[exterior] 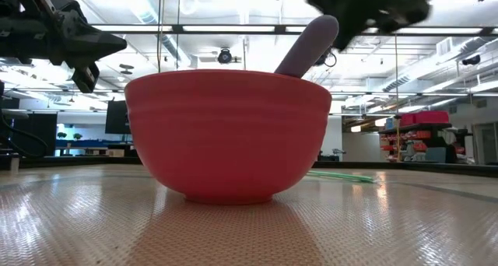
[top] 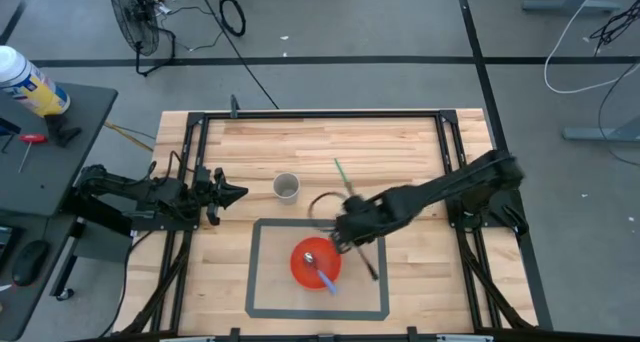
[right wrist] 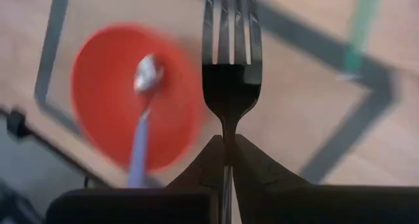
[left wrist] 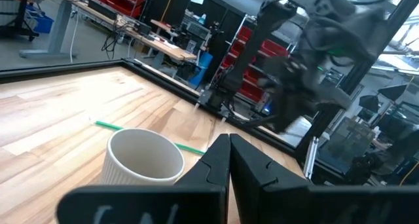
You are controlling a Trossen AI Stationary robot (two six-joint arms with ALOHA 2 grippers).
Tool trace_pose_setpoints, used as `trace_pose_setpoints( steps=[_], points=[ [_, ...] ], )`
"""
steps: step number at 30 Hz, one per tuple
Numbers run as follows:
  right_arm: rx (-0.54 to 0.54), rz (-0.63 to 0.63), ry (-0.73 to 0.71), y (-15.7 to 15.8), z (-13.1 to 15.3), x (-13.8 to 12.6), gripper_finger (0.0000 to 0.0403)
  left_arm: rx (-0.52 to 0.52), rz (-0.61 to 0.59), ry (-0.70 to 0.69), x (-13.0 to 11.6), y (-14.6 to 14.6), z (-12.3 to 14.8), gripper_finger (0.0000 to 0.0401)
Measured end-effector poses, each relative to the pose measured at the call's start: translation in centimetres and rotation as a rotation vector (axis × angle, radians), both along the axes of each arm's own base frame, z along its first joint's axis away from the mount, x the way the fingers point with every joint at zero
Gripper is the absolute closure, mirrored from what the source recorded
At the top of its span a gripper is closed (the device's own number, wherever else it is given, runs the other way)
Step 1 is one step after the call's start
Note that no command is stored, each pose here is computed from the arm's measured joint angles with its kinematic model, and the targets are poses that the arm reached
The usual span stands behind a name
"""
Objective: Pick & Place Utensil
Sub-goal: Put the black fork into the orange bowl on the transparent mat
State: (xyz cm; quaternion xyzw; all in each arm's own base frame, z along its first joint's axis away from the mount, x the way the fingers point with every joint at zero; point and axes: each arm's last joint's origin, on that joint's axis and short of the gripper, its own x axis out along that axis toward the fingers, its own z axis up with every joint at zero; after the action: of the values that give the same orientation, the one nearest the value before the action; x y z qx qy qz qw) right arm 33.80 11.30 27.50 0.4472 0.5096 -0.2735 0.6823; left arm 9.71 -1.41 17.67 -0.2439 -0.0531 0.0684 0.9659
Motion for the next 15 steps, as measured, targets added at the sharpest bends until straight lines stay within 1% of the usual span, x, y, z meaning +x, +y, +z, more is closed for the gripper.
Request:
trace_pose_setpoints(
  steps=[3,7,11,15],
  points=[
    [0.049,0.094,0.003,1.5,-0.4,2.8,0.0381,0.0,-0.003,0.0,0.0,0.0,0.0,0.0387],
    [0.124,0.19,0.026,3.1,-1.5,5.3,0.0381,0.0,-0.003,0.0,0.0,0.0,0.0,0.0387],
    [0.176,0.248,0.056,4.0,-3.4,6.9,0.0381,0.004,-0.003,0.001,0.0,0.0,0.0,0.0387],
    [0.204,0.259,0.052,3.8,-4.9,8.0,0.0381,0.004,-0.002,0.0,0.0,0.0,0.0,0.0387]
  ],
)
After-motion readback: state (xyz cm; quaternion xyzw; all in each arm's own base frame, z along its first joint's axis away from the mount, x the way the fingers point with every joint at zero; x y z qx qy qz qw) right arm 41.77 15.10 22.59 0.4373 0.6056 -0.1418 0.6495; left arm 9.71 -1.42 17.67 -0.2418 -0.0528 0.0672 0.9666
